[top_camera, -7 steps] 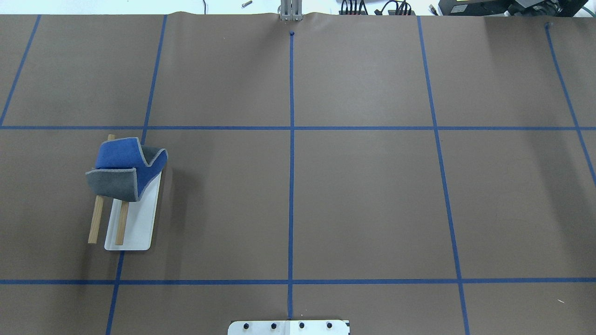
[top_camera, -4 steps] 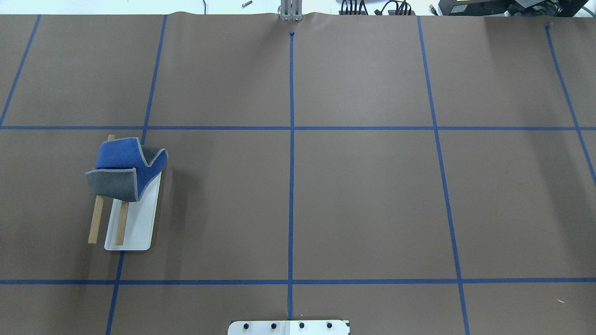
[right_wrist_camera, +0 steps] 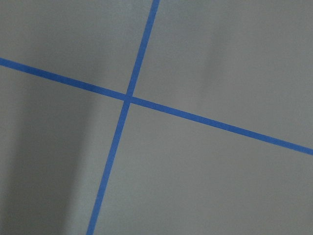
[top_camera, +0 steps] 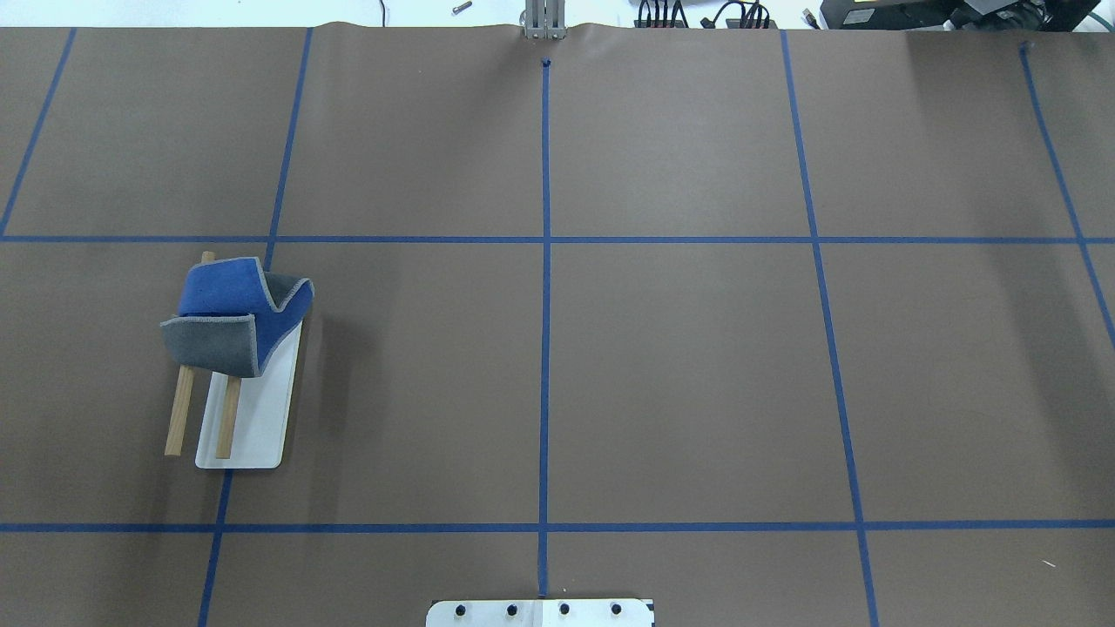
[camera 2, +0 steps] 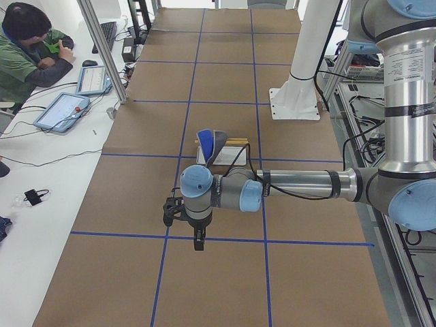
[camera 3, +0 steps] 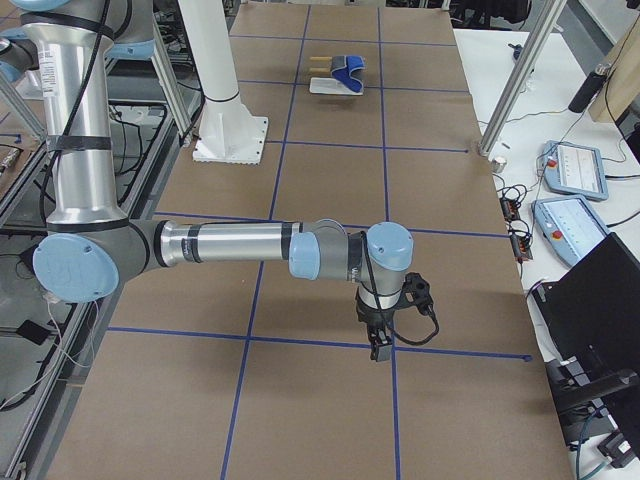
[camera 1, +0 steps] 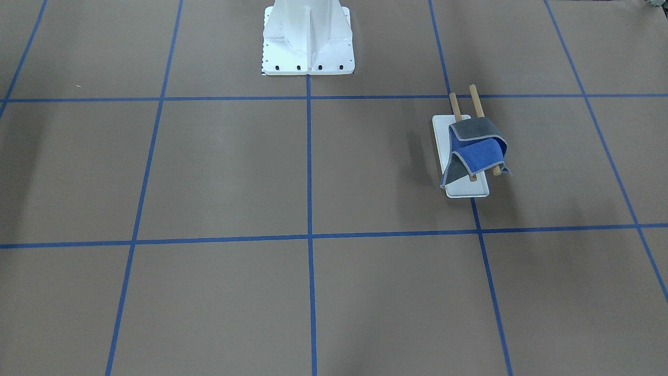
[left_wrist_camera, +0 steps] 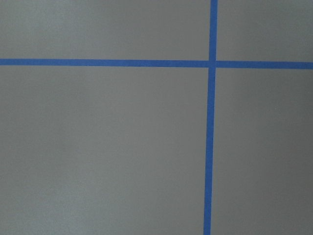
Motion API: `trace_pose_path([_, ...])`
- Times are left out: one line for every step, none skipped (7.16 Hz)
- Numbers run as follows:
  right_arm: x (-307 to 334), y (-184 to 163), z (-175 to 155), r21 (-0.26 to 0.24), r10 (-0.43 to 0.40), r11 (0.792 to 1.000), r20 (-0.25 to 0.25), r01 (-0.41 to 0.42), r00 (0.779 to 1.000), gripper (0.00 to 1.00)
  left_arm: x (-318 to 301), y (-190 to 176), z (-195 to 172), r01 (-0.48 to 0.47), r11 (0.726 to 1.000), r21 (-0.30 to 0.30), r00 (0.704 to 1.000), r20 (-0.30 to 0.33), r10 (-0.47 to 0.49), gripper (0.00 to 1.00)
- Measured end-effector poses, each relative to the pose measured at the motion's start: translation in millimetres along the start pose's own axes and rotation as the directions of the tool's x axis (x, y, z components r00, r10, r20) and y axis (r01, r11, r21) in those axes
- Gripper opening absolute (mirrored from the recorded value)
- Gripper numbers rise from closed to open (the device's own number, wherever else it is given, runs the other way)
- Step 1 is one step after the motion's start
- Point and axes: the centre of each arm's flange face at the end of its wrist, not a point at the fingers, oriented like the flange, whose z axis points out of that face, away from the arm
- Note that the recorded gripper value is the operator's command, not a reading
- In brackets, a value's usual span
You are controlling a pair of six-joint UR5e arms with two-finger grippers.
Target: Hang towel on rack
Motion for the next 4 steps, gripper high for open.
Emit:
trace_pose_path([-1.5,1.1,1.2,0.005,0.0,1.0,0.02,0.0,1.0,1.0,1.7,-0.1,-1.7,-0.004,1.0,0.003,1.0,0.0,0.004,0.99])
trace_pose_path([-1.8,2.4,2.4,0.006,0.001,1.0,0.029,-0.001,1.0,1.0,2.1,0.4,-2.2,-0.004,1.0,0.004,1.0,-0.001,0.004,0.99])
trace_pose_path([-2.0,2.8,2.9,0.006,0.0,1.0,0.032,-0.001,0.999,1.0,2.2,0.7,-2.4,-0.004,1.0,0.005,1.0,-0.001,0.004,0.99])
trace_pose_path([-2.2,3.3,3.2,0.006,0.001,1.0,0.035,-0.001,0.999,1.0,1.8,1.2,-2.0,-0.004,1.0,0.004,1.0,0.0,0.004,0.99])
